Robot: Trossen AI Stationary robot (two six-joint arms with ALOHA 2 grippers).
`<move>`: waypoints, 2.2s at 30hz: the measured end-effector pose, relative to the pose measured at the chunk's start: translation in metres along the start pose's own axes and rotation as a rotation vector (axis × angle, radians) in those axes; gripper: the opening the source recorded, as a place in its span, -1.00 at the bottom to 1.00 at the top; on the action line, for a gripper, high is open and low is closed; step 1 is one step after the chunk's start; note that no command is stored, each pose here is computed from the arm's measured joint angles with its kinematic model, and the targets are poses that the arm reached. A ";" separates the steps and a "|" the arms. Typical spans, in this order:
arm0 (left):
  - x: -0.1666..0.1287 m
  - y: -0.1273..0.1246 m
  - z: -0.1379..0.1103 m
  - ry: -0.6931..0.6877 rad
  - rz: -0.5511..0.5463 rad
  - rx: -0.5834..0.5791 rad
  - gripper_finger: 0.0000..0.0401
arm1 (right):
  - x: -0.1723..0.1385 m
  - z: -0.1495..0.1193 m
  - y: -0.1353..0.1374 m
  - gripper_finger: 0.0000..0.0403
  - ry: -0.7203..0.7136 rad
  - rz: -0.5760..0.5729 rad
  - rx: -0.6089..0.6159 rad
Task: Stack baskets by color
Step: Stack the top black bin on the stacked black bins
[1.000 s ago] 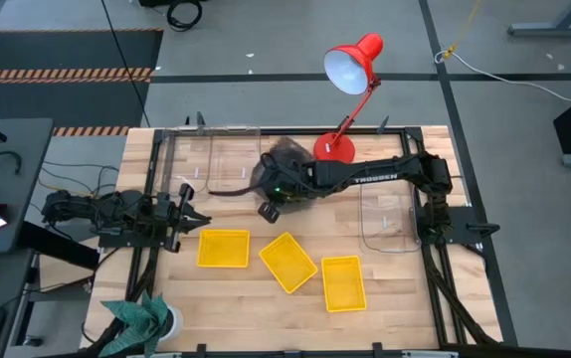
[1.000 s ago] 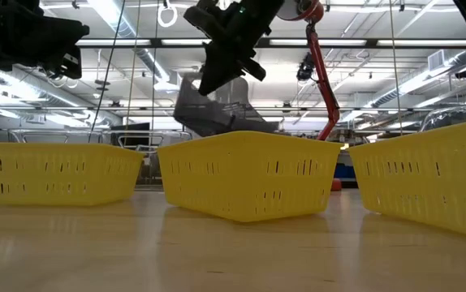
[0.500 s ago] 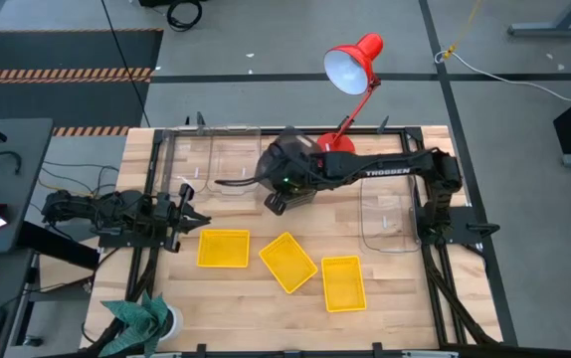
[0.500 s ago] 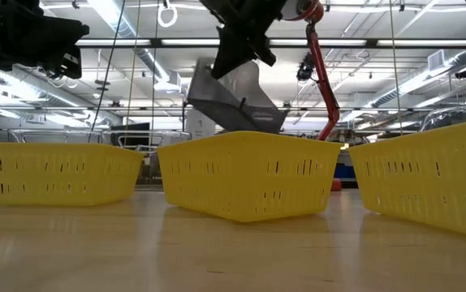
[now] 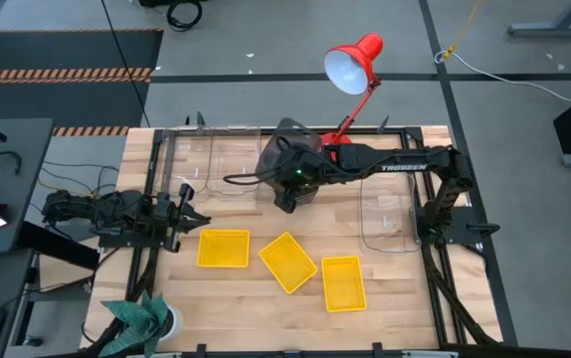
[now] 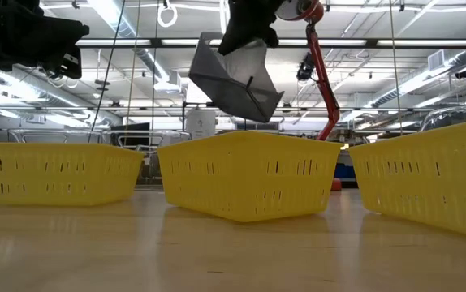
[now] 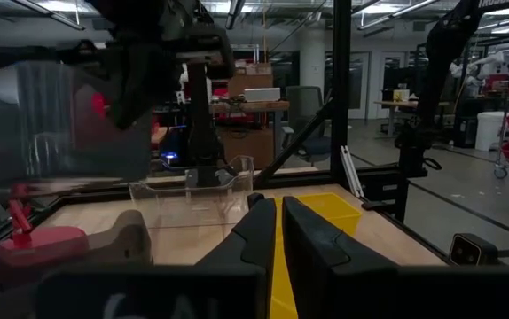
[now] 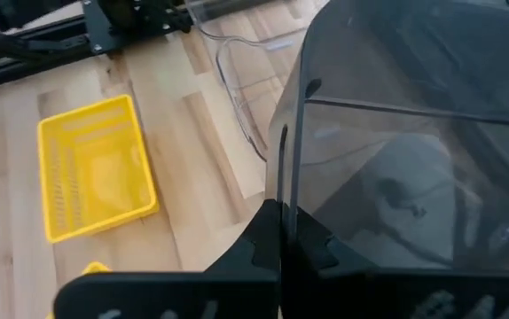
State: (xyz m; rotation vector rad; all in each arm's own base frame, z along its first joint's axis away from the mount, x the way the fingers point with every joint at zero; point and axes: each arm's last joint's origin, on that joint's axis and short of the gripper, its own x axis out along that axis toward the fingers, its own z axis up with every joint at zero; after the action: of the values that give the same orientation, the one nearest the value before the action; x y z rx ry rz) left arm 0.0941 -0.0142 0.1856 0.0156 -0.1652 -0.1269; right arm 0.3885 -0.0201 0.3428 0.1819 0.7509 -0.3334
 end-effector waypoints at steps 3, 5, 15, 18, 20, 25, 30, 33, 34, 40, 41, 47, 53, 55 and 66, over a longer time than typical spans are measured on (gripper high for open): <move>0.000 0.000 0.000 0.000 0.000 0.000 -0.82 | -0.008 0.001 -0.001 -1.00 0.001 0.027 -0.058; 0.000 0.000 0.000 0.000 0.000 0.000 -0.82 | -0.012 -0.001 -0.001 -1.00 0.020 0.048 -0.141; 0.000 0.000 0.000 0.000 0.000 0.000 -0.86 | 0.003 -0.027 -0.003 -1.00 0.209 0.064 -0.613; 0.000 0.000 0.000 0.000 -0.001 0.000 -0.85 | 0.010 -0.036 -0.006 -1.00 0.242 0.043 -0.630; 0.000 0.000 0.000 0.000 -0.001 0.000 -0.83 | 0.014 -0.043 -0.007 -1.00 0.277 0.043 -0.656; 0.000 0.000 0.000 0.000 -0.001 0.000 -0.83 | 0.023 -0.056 -0.009 -1.00 0.324 0.045 -0.701; 0.000 0.000 0.000 0.000 -0.001 0.000 -0.86 | 0.030 -0.063 -0.013 -1.00 0.337 0.045 -0.695; 0.000 0.000 0.000 0.000 0.000 0.000 -0.87 | 0.032 -0.066 -0.012 -1.00 0.343 0.071 -0.691; 0.000 0.000 0.000 0.000 0.000 0.000 -0.87 | 0.032 -0.067 -0.012 -1.00 0.345 0.085 -0.690; 0.000 0.000 0.000 0.000 -0.001 0.000 -0.84 | 0.036 -0.072 -0.011 -0.97 0.350 0.147 -0.677; 0.000 0.000 0.000 0.000 -0.001 0.000 -0.83 | 0.036 -0.072 -0.011 -0.97 0.346 0.166 -0.666; 0.000 0.000 0.000 0.000 0.000 0.000 -0.86 | 0.036 -0.072 -0.010 -0.93 0.346 0.185 -0.589; 0.000 0.000 0.000 0.000 -0.001 0.000 -0.87 | 0.036 -0.070 -0.012 -0.74 0.349 0.159 -0.459; 0.000 0.000 0.000 0.000 0.000 0.000 -0.85 | 0.037 -0.070 -0.014 -0.66 0.351 0.151 -0.425; 0.000 0.000 0.000 0.000 0.000 0.000 -0.83 | 0.023 -0.049 -0.011 -0.35 0.295 0.126 -0.373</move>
State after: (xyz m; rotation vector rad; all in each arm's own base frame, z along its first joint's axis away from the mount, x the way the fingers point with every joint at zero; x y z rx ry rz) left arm 0.0941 -0.0143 0.1856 0.0160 -0.1649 -0.1272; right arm 0.3688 -0.0215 0.2913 -0.0764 1.0732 -0.0421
